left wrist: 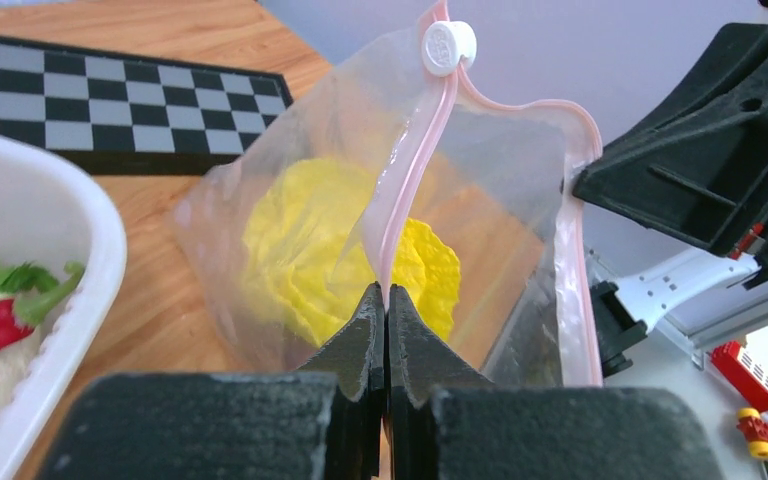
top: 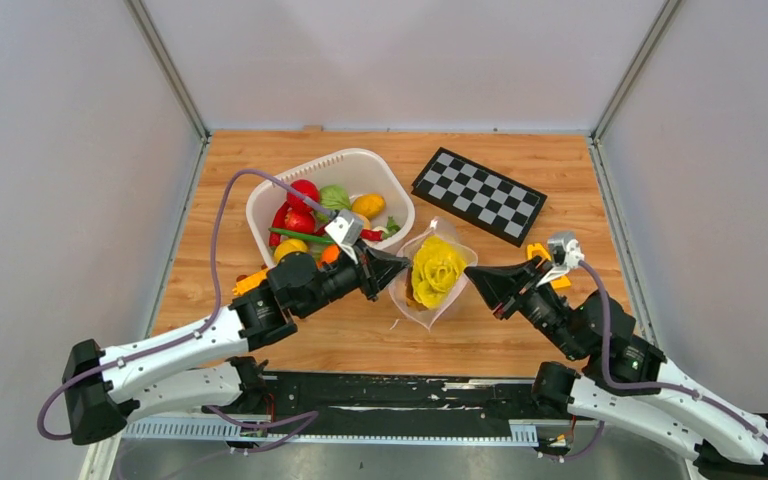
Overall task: Place the food in the zip-top bag and seal the zipper
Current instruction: Adjust the zipper food storage bag at the center of the board.
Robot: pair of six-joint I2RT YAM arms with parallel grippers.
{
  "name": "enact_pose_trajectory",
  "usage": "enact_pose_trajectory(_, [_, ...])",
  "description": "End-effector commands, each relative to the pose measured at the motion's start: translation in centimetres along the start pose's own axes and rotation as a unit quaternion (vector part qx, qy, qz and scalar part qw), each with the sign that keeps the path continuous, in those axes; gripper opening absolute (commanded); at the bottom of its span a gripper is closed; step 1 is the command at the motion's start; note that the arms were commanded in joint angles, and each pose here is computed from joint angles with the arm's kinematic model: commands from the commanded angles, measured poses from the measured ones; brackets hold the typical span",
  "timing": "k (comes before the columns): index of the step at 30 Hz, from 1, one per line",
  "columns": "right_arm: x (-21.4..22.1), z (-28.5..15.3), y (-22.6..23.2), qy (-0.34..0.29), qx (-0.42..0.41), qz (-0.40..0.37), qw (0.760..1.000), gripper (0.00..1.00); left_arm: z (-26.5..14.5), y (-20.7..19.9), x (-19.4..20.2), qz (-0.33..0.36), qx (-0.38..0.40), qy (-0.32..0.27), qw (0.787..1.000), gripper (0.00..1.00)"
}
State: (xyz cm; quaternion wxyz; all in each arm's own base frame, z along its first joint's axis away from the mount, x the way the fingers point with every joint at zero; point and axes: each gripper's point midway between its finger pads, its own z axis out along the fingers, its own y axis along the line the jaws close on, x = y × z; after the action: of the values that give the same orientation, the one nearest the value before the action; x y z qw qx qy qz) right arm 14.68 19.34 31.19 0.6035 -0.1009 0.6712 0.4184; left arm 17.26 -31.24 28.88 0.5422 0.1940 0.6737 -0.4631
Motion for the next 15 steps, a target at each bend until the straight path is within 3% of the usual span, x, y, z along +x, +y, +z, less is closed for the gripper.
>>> enact_pose_trajectory(1, [-5.3, -1.2, 1.6, -0.063, -0.023, 0.002, 0.998, 0.0, 2.1, -2.6, -4.8, 0.006, 0.04, -0.063, 0.997, 0.0])
enact_pose_trajectory(7, [-6.9, -1.1, 1.8, -0.075, -0.014, -0.015, 0.997, 0.0, 3.5, -1.5, -4.5, 0.004, 0.008, -0.064, 0.998, 0.0])
enact_pose_trajectory(15, [-1.4, 1.7, 1.1, -0.028, -0.006, 0.012, 1.0, 0.0, 1.5, 3.1, -0.9, 0.025, -0.078, -0.038, 0.996, 0.01])
